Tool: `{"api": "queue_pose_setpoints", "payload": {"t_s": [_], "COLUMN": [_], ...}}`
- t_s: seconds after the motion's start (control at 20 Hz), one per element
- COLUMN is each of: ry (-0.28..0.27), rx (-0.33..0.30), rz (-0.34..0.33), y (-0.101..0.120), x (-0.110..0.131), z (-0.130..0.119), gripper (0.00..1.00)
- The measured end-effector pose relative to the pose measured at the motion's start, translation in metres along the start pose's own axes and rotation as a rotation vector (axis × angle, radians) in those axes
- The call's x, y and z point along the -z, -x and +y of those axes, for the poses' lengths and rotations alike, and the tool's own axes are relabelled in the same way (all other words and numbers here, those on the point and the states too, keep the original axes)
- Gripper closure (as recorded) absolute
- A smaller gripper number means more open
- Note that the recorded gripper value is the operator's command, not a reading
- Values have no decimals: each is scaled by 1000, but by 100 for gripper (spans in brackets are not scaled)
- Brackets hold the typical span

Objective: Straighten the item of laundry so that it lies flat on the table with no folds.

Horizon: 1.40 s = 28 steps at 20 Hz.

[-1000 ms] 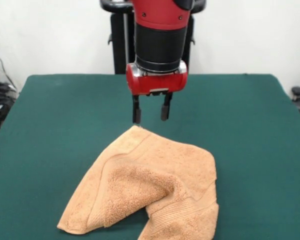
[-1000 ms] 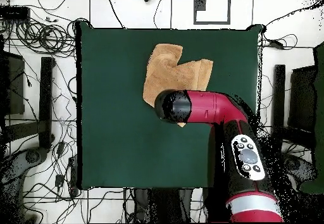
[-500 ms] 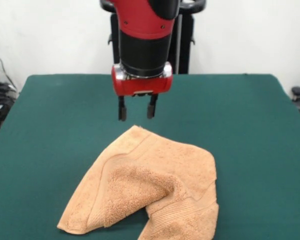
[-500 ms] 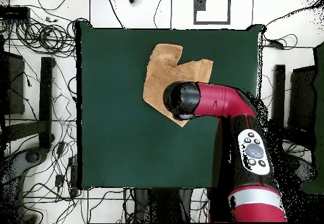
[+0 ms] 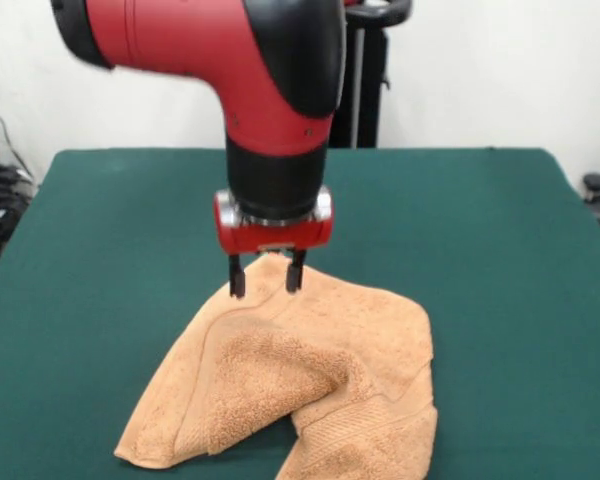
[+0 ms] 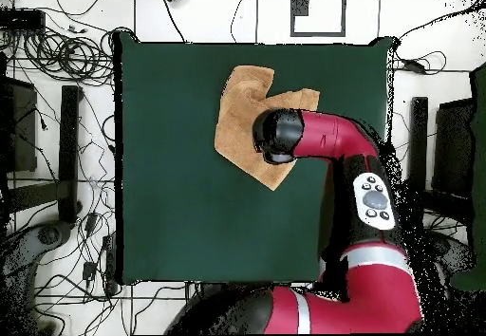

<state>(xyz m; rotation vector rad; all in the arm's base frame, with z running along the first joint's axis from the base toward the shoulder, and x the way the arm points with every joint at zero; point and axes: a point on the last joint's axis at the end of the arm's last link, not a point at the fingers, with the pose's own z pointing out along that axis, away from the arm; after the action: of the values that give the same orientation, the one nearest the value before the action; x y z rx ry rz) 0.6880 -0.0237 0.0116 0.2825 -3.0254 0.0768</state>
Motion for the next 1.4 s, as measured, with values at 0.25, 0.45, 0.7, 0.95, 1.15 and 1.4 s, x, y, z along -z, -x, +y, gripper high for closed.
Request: {"api": "queue_pose_setpoints", "payload": {"t_s": [0.25, 0.45, 0.7, 0.95, 1.15, 1.4], "ry": [28, 38, 24, 0, -11, -14], "rx": [-26, -37, -33, -17, -11, -11], "rz": [2, 2, 17, 51, 73, 95], "y": [17, 26, 35, 40, 44, 47], "x": [-37, -56, -55, -55, -55, -55], "z": [0, 1, 0, 4, 5, 5], "gripper": [0, 0, 0, 0, 0, 0]}}
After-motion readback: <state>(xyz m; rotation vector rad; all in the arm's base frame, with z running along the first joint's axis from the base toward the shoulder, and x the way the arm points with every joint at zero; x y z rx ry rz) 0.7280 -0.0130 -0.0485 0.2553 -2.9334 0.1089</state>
